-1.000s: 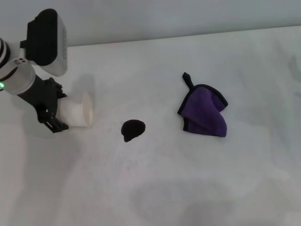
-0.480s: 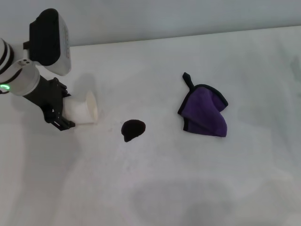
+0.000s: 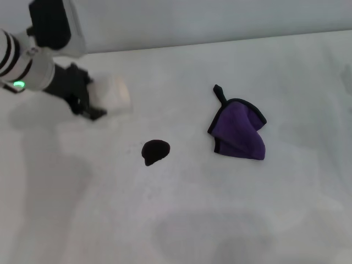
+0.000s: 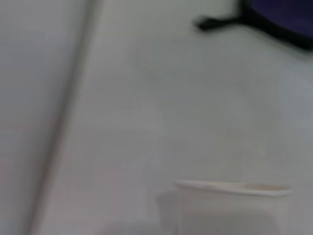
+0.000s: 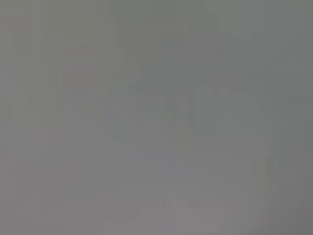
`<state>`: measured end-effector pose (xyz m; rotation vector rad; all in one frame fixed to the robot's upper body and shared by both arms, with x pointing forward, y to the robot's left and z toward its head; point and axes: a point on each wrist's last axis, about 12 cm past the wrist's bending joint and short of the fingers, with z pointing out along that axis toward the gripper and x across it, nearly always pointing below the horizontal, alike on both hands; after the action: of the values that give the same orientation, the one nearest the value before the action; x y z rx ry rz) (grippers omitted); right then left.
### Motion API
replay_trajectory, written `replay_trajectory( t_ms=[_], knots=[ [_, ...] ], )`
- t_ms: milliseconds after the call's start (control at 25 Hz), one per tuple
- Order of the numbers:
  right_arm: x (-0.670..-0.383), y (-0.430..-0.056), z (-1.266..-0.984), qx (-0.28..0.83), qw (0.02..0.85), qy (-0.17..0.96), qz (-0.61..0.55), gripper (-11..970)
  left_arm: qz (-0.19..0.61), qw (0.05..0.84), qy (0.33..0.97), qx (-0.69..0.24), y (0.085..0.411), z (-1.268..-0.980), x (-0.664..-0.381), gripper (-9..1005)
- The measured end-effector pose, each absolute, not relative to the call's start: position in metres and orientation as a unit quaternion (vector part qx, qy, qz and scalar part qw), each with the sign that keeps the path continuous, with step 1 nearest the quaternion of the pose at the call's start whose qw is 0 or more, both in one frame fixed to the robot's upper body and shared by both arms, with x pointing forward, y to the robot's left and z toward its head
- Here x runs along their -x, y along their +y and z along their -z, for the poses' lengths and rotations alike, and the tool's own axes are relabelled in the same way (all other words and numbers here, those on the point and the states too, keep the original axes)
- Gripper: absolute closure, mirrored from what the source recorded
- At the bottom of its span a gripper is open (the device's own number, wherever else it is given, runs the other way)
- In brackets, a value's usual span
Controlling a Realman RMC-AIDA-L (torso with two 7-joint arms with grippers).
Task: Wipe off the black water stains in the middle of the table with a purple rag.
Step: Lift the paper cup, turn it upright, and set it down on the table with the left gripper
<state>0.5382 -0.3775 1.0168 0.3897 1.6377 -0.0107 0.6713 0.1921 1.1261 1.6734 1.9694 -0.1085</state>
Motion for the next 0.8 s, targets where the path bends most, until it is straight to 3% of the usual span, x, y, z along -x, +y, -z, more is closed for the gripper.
replay_trajectory(
  t_ms=[320,520,800],
  knots=[
    [-0.539,-0.379,-1.019,-0.171,0.670,0.722,0.007,137,0.070,0.447,0.730,-0.513,0.198,-1.106,-0.671,222],
    [-0.541,-0.382,-1.021,-0.169,0.673,0.720,0.011,137,0.084,0.577,0.705,-0.404,0.215,-1.074,-0.641,224],
    [-0.548,-0.384,-1.028,-0.161,0.682,0.713,0.014,138,0.080,0.659,0.699,-0.265,0.224,-1.045,-0.599,225]
  ],
)
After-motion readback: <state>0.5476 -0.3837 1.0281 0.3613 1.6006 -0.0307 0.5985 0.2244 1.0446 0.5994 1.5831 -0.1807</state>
